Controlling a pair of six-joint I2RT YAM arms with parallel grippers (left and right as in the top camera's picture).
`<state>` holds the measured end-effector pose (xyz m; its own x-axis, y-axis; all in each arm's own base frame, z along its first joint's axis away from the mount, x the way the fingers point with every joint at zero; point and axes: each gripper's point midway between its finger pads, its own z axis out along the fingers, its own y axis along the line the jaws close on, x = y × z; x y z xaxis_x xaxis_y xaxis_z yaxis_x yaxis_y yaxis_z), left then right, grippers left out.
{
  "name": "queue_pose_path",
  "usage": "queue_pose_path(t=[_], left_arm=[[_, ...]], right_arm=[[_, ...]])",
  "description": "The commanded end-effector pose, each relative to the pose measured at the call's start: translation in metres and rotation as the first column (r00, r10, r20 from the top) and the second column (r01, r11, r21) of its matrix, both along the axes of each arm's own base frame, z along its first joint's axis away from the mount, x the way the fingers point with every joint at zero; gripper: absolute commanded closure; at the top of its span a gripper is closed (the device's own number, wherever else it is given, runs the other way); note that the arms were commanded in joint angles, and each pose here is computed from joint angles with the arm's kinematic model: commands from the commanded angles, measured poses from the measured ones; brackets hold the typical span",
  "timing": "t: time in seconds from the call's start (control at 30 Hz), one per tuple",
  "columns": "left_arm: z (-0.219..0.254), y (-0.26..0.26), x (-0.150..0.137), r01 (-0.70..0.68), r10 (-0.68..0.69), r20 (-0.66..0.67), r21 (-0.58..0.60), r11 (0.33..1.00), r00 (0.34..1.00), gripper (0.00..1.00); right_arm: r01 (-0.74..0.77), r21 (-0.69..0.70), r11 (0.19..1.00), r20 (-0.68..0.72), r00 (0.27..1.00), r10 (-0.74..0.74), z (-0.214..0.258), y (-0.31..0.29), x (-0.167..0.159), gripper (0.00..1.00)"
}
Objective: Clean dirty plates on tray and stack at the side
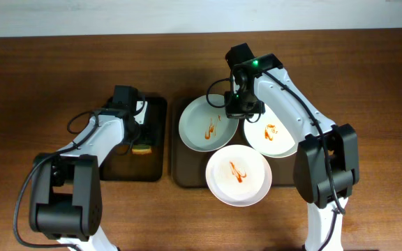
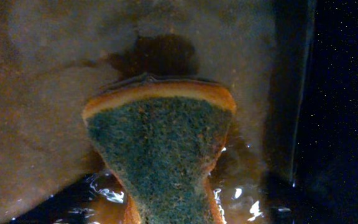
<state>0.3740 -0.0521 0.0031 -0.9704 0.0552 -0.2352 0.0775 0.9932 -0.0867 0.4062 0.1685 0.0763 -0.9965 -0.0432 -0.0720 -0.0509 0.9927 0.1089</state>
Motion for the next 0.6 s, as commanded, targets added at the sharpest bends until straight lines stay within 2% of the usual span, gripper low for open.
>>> queue_pose_path(t=[0.0, 0.03, 0.07, 0.1, 0.17, 0.2, 0.23, 0.27, 0.47, 0.57], left_arm=[[-0.022, 0.003, -0.018, -0.007, 0.007, -0.066, 0.002, 1.0, 0.998, 0.0], [-0.022, 0.003, -0.018, -0.007, 0.007, -0.069, 0.002, 1.0, 0.998, 0.02], [-0.022, 0.003, -0.02, -0.007, 0.008, -0.077, 0.003, 1.0, 0.997, 0.36], [-0.023, 0.004, -0.023, -0.007, 0.008, -0.088, 0.004, 1.0, 0.996, 0.49], [-0.028, 0.004, -0.031, -0.007, 0.007, -0.106, 0.006, 1.0, 0.994, 0.48], [-0.031, 0.005, -0.034, -0.007, 0.008, -0.113, 0.007, 1.0, 0.994, 0.61], [-0.03, 0.004, -0.03, -0.007, 0.008, -0.097, 0.006, 1.0, 0.995, 0.94], [-0.026, 0.004, -0.023, -0.007, 0.008, -0.075, 0.003, 1.0, 0.997, 1.0], [0.015, -0.001, 0.022, -0.008, 0.008, 0.035, -0.007, 1.0, 0.999, 1.0], [0.046, 0.016, 0.048, -0.082, 0.071, 0.143, 0.071, 0.994, 0.987, 1.0]], right_arm=[[0.011, 0.031, 0.999, 0.032, 0.999, -0.012, 0.016, 0.004, 0.004, 0.96], [0.011, 0.031, 0.999, 0.032, 0.999, -0.012, 0.016, 0.003, 0.004, 0.96], [0.011, 0.031, 0.999, 0.032, 0.999, -0.012, 0.016, 0.003, 0.004, 0.96], [0.011, 0.031, 0.999, 0.032, 0.999, -0.012, 0.016, 0.004, 0.004, 0.96], [-0.006, 0.03, 1.0, 0.034, 0.999, 0.005, 0.016, 0.004, 0.004, 0.96], [-0.03, 0.027, 0.999, 0.038, 0.999, 0.029, 0.016, 0.004, 0.004, 0.96], [-0.03, 0.028, 0.999, 0.04, 0.999, 0.029, 0.016, 0.004, 0.004, 0.96], [-0.03, 0.029, 0.999, 0.042, 0.999, 0.029, 0.016, 0.004, 0.005, 0.96], [-0.03, 0.036, 0.999, 0.061, 0.998, 0.028, 0.017, 0.006, 0.009, 0.96], [-0.038, 0.083, 0.996, 0.053, 0.998, 0.033, 0.018, 0.014, 0.008, 0.96]])
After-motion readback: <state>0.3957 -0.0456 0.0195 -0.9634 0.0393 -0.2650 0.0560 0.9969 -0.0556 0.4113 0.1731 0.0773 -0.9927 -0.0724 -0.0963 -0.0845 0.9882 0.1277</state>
